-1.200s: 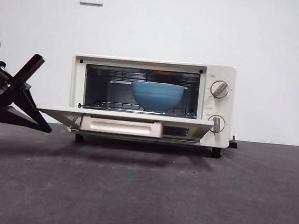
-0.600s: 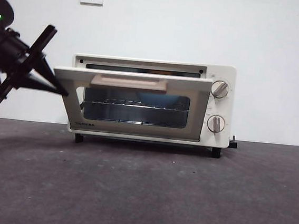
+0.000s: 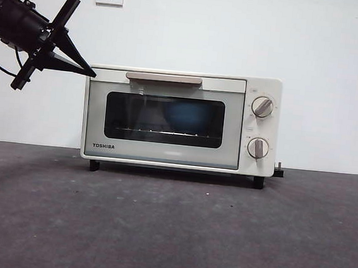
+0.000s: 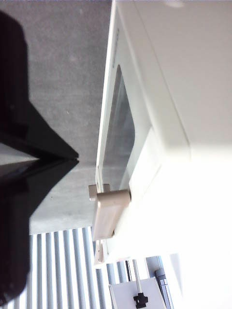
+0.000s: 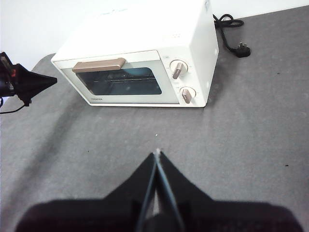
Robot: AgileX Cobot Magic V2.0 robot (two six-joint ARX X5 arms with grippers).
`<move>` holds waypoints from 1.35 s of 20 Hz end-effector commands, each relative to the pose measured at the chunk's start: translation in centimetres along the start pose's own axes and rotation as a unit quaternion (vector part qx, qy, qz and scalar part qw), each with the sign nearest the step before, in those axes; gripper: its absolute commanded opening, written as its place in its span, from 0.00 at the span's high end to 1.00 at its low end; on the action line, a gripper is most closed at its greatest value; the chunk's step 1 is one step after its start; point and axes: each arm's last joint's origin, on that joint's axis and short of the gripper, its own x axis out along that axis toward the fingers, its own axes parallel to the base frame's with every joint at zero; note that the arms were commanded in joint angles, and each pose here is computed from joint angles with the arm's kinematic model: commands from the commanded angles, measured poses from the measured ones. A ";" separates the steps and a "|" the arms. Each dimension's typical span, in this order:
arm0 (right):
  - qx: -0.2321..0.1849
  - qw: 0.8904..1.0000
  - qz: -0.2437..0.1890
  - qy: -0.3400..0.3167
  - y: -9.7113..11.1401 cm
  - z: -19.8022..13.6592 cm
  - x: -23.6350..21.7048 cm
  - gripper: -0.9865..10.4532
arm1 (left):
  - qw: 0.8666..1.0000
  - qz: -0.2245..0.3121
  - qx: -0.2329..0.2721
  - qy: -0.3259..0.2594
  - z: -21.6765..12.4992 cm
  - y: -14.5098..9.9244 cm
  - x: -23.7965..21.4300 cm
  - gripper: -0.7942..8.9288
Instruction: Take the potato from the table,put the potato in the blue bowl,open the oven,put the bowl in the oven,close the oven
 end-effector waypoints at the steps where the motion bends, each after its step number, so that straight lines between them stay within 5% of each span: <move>1: 0.006 1.000 0.000 0.010 -0.1 -0.3 0.1 0.92 | 1.000 -0.007 -0.003 0.002 0.3 -0.4 0.1 0.93; 7: 0.006 0.999 -0.005 0.045 -0.1 -1.0 0.0 0.92 | 0.999 -0.021 0.001 0.030 -0.2 -1.3 -0.1 0.93; 14: 0.015 0.998 -0.008 0.067 -0.2 -1.4 0.0 0.91 | 0.990 0.032 0.110 0.082 -3.4 -4.0 -2.5 0.93; 20: 0.015 0.998 -0.009 0.068 -0.2 -1.4 0.0 0.91 | 0.959 0.144 0.231 0.085 -6.9 -8.0 -7.1 0.93; 27: 0.014 0.997 -0.029 0.067 -0.3 -1.4 0.1 0.91 | 0.920 0.207 0.334 -0.013 -10.6 -13.0 -13.7 0.93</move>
